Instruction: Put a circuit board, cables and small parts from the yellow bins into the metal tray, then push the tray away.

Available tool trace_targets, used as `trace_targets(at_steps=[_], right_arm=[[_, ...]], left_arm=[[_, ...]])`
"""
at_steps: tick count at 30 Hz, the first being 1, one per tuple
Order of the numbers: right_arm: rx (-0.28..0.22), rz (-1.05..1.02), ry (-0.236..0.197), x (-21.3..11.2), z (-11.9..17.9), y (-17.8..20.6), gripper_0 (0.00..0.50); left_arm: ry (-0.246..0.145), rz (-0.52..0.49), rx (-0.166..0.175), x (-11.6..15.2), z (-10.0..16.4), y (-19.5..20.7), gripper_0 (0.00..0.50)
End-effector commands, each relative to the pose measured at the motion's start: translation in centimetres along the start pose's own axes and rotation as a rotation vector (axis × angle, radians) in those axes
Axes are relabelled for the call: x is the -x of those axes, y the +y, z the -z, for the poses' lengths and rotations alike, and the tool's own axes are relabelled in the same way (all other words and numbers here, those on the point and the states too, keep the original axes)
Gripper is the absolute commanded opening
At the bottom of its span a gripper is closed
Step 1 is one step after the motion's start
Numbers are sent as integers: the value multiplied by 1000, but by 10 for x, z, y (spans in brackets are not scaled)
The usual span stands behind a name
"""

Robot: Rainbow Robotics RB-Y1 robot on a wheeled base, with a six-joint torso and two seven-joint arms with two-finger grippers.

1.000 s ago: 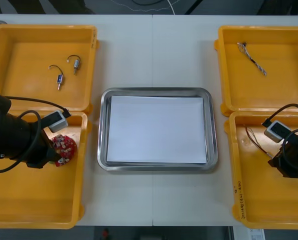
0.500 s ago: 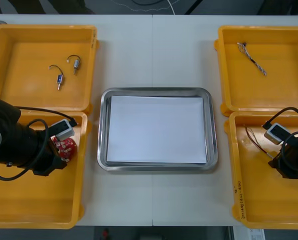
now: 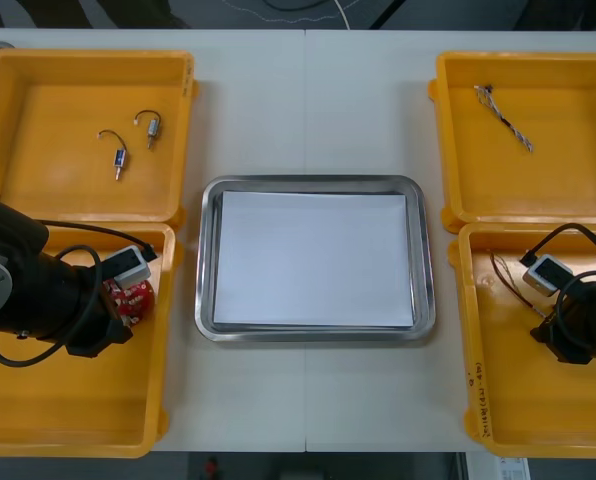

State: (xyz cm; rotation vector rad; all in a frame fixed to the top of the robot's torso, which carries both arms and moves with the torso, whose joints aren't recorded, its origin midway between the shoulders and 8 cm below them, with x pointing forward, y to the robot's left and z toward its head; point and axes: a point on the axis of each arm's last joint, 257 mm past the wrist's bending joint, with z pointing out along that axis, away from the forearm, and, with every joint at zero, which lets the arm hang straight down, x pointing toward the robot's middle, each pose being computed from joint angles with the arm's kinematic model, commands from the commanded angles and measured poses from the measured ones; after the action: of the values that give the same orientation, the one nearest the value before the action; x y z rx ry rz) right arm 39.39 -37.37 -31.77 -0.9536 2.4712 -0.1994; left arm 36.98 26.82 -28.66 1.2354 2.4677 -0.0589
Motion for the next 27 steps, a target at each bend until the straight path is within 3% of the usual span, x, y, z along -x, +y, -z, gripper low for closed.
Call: trace_targets(at_steps=[1, 6, 7, 8, 9, 19, 27], right_arm=[[-13, 46, 26, -10, -4, -8, 500], [-7, 39, 31, -11, -7, -8, 500], [-5, 36, 31, -12, -7, -7, 331], [-2, 34, 30, -11, -7, -6, 128], [2, 30, 30, -11, -8, -4, 0], [7, 21, 21, -3, 2, -6, 0], [-24, 37, 11, 20, 53, -24, 0]], left_arm=[[-11, -78, 5, 5, -4, -3, 500], [-25, -80, 9, 11, -7, -4, 500], [-24, -80, 11, 11, -7, -4, 500], [-23, -76, 6, 11, -9, -5, 500], [-23, -78, 7, 11, -10, -5, 500], [-25, -79, 2, 15, -15, -10, 500], [-27, -86, 3, 17, -19, -13, 500]])
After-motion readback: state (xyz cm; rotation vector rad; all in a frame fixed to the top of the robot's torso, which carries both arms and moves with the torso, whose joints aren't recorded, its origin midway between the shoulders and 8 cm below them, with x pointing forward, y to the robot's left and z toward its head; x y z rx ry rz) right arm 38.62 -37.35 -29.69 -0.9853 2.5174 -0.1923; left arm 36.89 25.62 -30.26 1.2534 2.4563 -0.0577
